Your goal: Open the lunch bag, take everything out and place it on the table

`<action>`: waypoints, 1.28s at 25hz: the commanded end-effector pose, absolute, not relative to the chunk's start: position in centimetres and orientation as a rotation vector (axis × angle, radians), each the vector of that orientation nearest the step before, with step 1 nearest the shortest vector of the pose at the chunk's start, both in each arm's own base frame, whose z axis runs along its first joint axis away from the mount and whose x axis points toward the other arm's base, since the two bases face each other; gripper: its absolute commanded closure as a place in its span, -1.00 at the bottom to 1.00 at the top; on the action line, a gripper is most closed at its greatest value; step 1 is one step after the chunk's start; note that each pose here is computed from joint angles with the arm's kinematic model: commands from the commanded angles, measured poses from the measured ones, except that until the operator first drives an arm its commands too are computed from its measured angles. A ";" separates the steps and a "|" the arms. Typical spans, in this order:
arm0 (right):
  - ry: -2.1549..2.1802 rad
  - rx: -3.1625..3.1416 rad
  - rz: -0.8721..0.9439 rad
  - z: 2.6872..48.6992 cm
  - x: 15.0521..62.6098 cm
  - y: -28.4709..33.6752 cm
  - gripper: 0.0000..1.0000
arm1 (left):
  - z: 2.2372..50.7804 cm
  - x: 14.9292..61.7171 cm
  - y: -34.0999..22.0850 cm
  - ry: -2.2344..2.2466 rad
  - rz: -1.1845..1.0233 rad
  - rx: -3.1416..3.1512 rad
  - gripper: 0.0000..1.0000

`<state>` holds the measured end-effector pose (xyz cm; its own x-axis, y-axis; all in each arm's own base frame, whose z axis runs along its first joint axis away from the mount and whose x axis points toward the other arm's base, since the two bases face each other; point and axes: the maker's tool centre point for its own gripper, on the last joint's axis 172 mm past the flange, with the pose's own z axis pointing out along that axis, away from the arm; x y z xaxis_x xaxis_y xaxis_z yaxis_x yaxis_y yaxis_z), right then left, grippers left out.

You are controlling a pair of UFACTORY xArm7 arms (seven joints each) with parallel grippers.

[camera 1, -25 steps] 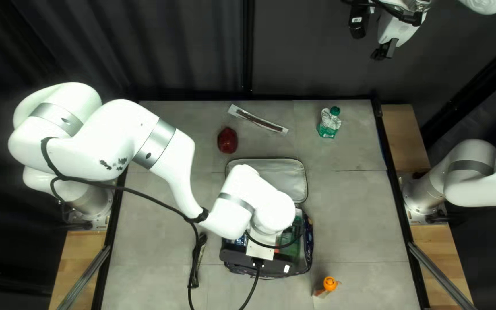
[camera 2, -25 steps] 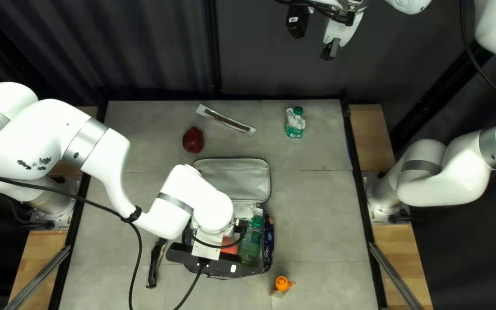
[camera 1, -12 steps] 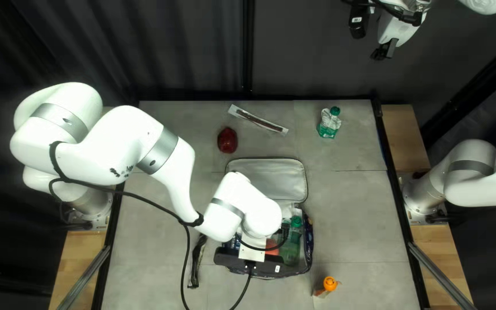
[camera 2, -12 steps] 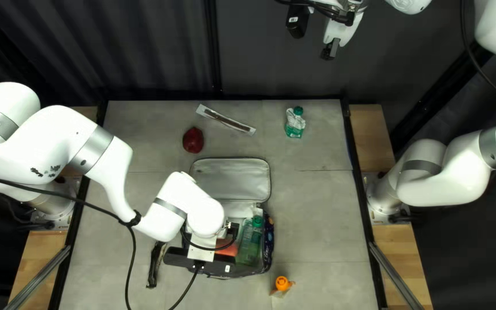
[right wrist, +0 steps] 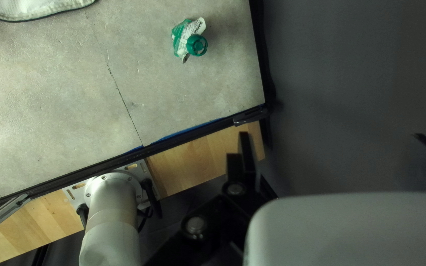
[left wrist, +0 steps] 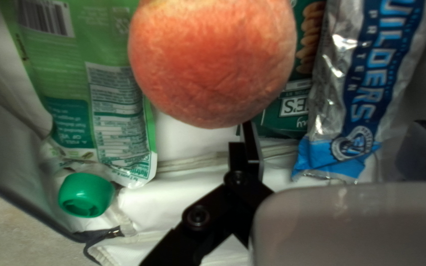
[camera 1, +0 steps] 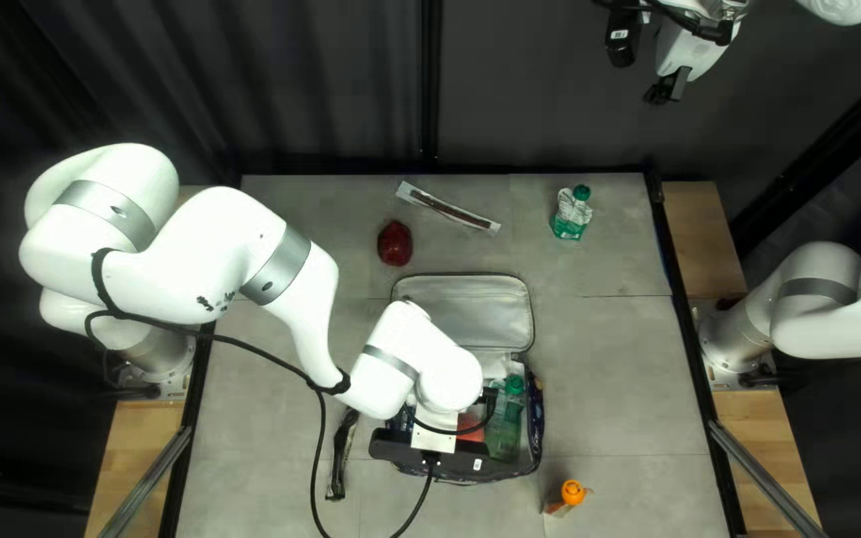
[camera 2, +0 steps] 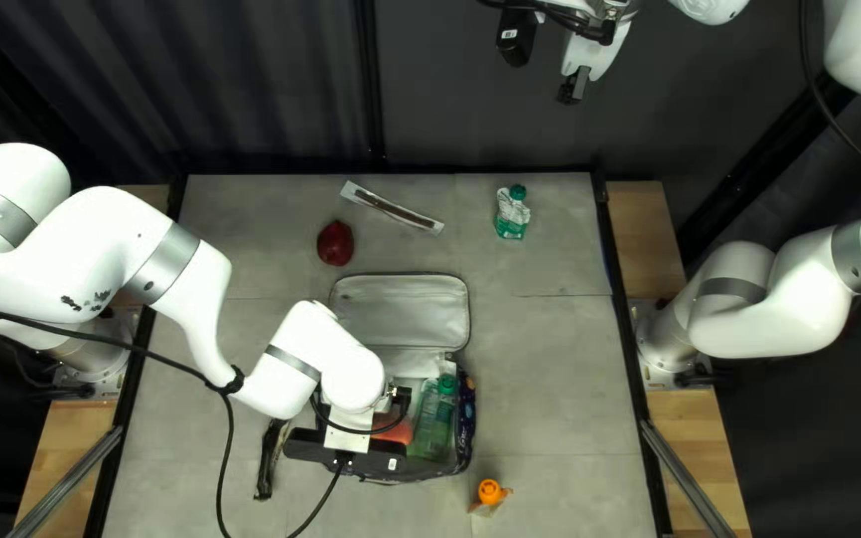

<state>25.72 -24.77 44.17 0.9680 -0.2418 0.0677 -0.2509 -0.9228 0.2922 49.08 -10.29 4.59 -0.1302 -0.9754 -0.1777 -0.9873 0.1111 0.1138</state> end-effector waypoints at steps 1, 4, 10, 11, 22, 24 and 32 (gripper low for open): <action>-0.361 2.815 0.044 44.2 25.7 -24.8 -1.00 | 4.2 49.0 -10.0 2.288 0.319 -2.046 -1.00; -0.361 2.815 0.044 44.2 25.7 -24.8 -1.00 | 3.7 49.2 -9.7 2.283 0.315 -2.061 -0.82; -0.361 2.815 0.044 44.2 25.7 -24.8 -1.00 | 3.6 49.3 -9.6 2.281 0.313 -2.066 1.00; -0.361 2.815 0.044 44.2 25.7 -24.8 -1.00 | 3.6 49.3 -9.6 2.281 0.313 -2.066 1.00; -0.361 2.815 0.044 44.2 25.7 -24.8 -1.00 | 11.3 50.1 -9.7 2.303 0.322 -2.015 1.00; -0.361 2.815 0.044 44.2 25.7 -24.8 -1.00 | 13.8 50.3 -9.4 2.311 0.336 -1.988 1.00; -0.361 2.815 0.044 44.2 25.7 -24.8 -1.00 | 20.2 45.4 -4.1 2.325 0.297 -1.983 1.00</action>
<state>25.72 -24.77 44.17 0.9680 -0.2418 0.0677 -0.2509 -0.9228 0.2922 47.92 -6.30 19.01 -0.1798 -0.9642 -0.1949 -0.9816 0.1629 0.0995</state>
